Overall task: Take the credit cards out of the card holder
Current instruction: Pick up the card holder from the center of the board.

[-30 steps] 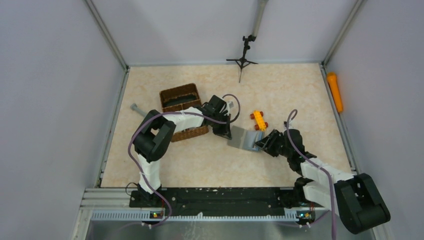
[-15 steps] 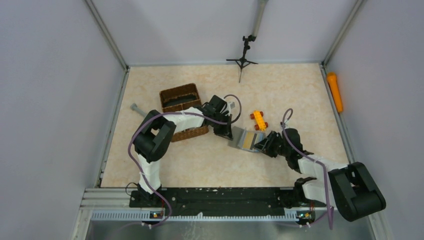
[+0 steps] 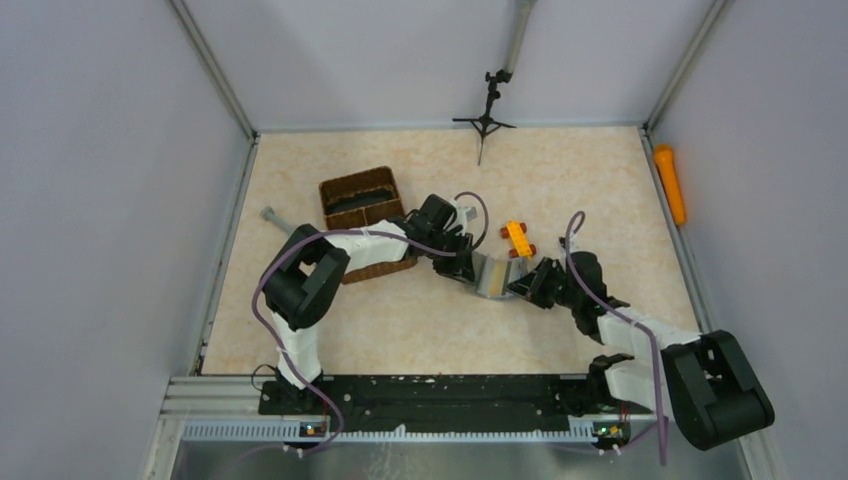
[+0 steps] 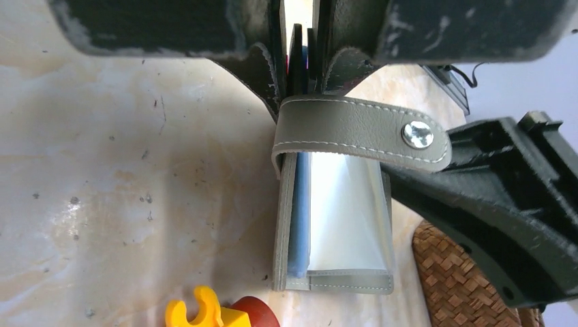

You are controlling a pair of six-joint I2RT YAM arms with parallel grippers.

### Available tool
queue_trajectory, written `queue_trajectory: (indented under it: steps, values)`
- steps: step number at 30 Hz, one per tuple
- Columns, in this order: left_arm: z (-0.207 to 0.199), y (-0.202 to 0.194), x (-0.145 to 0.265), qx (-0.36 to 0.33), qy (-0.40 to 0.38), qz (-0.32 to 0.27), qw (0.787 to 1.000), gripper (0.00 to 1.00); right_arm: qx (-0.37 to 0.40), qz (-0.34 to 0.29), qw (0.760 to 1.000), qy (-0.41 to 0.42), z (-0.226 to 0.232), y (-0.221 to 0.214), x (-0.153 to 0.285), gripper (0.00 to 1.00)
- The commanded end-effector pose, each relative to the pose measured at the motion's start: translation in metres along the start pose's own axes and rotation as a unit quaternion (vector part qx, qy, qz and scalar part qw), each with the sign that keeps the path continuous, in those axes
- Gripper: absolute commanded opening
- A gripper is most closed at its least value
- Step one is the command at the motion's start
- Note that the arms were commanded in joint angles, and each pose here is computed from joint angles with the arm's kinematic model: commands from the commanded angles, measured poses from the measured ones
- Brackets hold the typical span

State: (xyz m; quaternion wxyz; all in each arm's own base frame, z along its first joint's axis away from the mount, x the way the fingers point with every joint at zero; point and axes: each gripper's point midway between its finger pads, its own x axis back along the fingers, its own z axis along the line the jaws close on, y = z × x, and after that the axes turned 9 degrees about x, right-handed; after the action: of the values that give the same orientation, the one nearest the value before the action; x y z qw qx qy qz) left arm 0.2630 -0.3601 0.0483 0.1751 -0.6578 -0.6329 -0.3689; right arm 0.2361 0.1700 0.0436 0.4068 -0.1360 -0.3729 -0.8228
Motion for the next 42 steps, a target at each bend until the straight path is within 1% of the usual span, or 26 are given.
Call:
queue_trajectory:
  steps: [1,2,4,6,9,13,16,20,25,27,29,31,32,36,37,38,40,41,42]
  values:
    - [-0.032,0.016,0.024,-0.034,-0.048,-0.056,0.997,0.38,0.028,-0.023,0.999,-0.005,0.005,0.016,0.002,0.02]
    - [-0.033,0.016,0.025,-0.035,-0.053,-0.058,0.996,0.48,0.031,-0.024,0.999,-0.004,0.006,0.017,0.002,0.01]
    - [-0.035,0.016,0.025,-0.031,-0.064,-0.054,0.996,0.6,0.03,-0.024,0.999,-0.002,0.007,0.018,0.003,0.01]
    - [-0.037,0.013,0.022,-0.026,-0.074,-0.045,0.996,0.66,0.03,-0.023,0.999,0.001,0.008,0.017,0.003,0.0]
    - [-0.04,0.012,0.021,-0.022,-0.091,-0.038,0.995,0.71,0.028,-0.023,0.999,0.007,0.01,0.016,0.003,0.0]
    - [-0.039,0.01,0.016,-0.021,-0.095,-0.032,0.995,0.72,0.024,-0.024,0.999,0.023,0.015,0.017,0.003,0.0]
    - [-0.033,0.011,0.01,-0.015,-0.085,-0.027,0.996,0.71,0.023,-0.022,0.999,0.028,0.017,0.016,0.003,0.0]
    - [-0.016,0.011,0.0,0.001,-0.04,-0.018,0.999,0.68,0.023,-0.019,0.999,0.04,0.021,0.014,0.003,0.0]
    - [-0.009,0.009,-0.006,0.004,-0.02,-0.012,1.0,0.68,0.023,-0.017,0.998,0.051,0.024,0.014,0.003,0.0]
    - [-0.006,0.009,-0.008,0.006,-0.013,-0.008,1.0,0.62,0.023,-0.018,0.998,0.05,0.024,0.014,0.003,0.0]
    - [-0.005,0.009,-0.008,0.007,-0.008,-0.007,1.0,0.53,0.023,-0.018,0.998,0.049,0.024,0.014,0.003,0.0]
    - [-0.006,0.009,-0.006,0.006,-0.01,-0.007,1.0,0.39,0.022,-0.018,0.998,0.047,0.023,0.014,0.003,0.0]
    - [-0.007,0.009,-0.005,0.006,-0.015,-0.006,1.0,0.3,0.023,-0.019,0.998,0.046,0.022,0.014,0.003,0.0]
    - [-0.022,0.013,0.004,0.003,-0.068,-0.018,0.998,0.04,0.024,-0.02,0.998,0.048,0.022,0.014,0.003,0.0]
    - [-0.025,0.014,0.006,0.004,-0.078,-0.021,0.997,0.0,0.026,-0.02,0.998,0.049,0.023,0.014,0.003,0.0]
    - [-0.027,0.015,0.009,0.005,-0.087,-0.023,0.996,0.0,0.028,-0.02,0.998,0.047,0.023,0.014,0.003,0.0]
    - [-0.031,0.018,0.018,0.005,-0.105,-0.032,0.994,0.0,0.033,-0.017,0.998,0.041,0.021,0.014,0.004,0.12]
    - [-0.037,0.021,0.024,-0.001,-0.128,-0.043,0.991,0.0,0.036,-0.017,0.998,0.042,0.022,0.015,0.004,0.21]
    - [-0.043,0.023,0.031,-0.002,-0.152,-0.05,0.987,0.0,0.037,-0.017,0.998,0.046,0.024,0.015,0.005,0.33]
